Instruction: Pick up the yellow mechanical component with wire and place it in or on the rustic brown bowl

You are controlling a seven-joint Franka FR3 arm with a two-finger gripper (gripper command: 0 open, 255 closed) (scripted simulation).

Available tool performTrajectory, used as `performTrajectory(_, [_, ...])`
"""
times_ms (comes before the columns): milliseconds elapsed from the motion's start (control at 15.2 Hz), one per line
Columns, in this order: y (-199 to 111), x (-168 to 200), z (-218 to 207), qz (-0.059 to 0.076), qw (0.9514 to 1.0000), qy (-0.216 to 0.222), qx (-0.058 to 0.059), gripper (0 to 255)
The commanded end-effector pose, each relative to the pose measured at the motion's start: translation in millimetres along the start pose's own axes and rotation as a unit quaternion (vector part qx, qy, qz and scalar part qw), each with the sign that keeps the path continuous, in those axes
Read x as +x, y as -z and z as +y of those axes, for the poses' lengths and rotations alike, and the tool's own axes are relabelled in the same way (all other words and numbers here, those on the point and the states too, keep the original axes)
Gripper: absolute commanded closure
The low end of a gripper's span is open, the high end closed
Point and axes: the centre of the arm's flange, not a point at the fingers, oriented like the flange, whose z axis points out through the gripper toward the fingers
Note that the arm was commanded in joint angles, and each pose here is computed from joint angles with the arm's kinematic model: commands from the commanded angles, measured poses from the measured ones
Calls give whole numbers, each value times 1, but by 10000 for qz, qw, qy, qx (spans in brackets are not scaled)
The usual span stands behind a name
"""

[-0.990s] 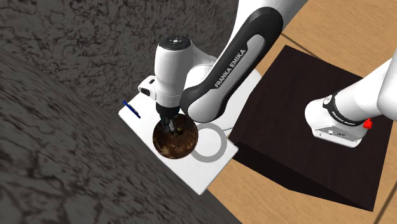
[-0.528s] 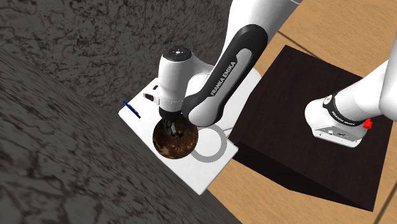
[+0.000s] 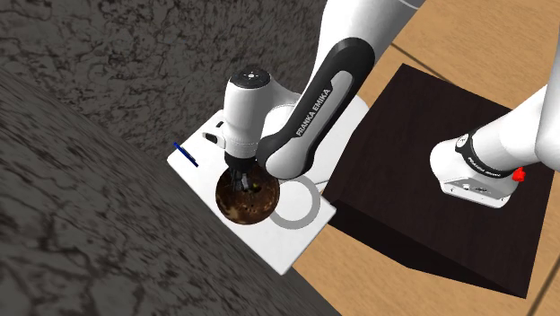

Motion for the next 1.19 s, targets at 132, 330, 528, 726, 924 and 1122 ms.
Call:
performTrajectory(132, [0, 0, 0, 0, 10000, 0, 0, 0])
performTrajectory(330, [0, 0, 0, 0, 10000, 0, 0, 0])
performTrajectory(528, [40, 0, 0, 0, 10000, 0, 0, 0])
performTrajectory(726, [50, 0, 0, 0, 10000, 0, 0, 0])
performTrajectory(924, [50, 0, 0, 0, 10000, 0, 0, 0])
performTrajectory(1122, [50, 0, 0, 0, 10000, 0, 0, 0])
